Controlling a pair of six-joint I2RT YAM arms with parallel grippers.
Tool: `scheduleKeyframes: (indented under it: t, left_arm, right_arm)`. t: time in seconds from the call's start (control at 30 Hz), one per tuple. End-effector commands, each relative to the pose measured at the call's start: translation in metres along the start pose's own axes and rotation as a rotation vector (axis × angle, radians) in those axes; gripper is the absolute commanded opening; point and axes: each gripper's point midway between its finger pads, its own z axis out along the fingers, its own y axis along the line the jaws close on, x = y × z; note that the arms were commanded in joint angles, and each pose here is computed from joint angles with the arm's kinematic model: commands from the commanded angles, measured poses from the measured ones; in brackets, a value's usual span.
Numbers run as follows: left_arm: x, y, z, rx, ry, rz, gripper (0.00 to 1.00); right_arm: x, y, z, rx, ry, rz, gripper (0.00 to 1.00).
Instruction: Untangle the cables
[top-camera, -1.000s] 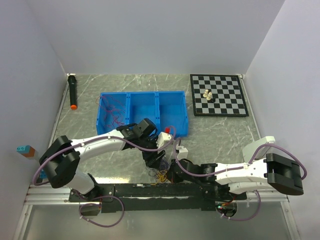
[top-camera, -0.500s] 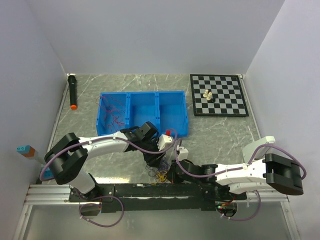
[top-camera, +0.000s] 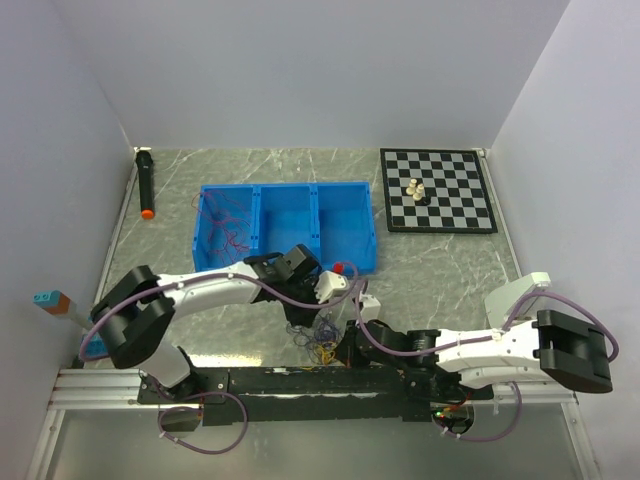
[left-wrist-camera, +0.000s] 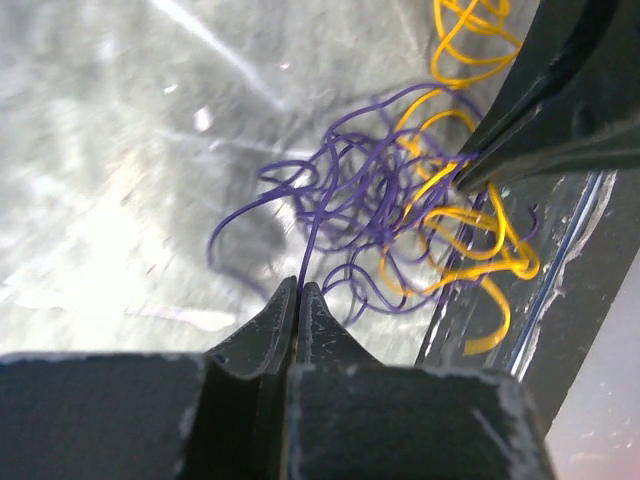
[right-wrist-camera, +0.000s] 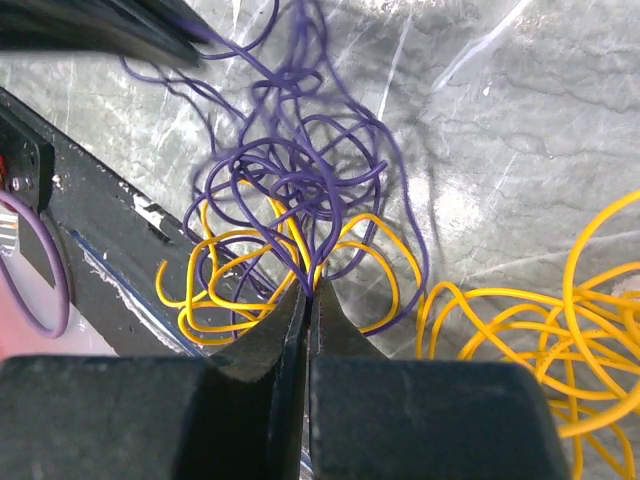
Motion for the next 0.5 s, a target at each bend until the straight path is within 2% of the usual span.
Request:
scheduleKeyframes:
  t: [0.0, 0.17, 0.37, 0.47]
  left_arm:
    - [-0.029, 0.016, -0.059, -0.124, -0.067, 0.058, 0.01]
    - [-0.058, 0.016, -0.130, -0.168, -0.143, 0.112, 0.01]
    - [-0.082, -0.010, -0.203, -0.163, -0.240, 0.207, 0.01]
    - [-0.093, -0.013, -0.240, -0.251, -0.291, 0.254, 0.01]
  right_arm:
    - [-0.004, -0.006, -0.002, 0.015, -0.023, 0.003, 0.00]
    - [-0.002, -0.009, -0.001, 0.029, -0.016, 0.006, 0.00]
    - [0.001, -0.010, 0.003, 0.065, 0.009, -0.001, 0.00]
    - [0.004, -0.012, 0.004, 0.083, 0.025, -0.004, 0.00]
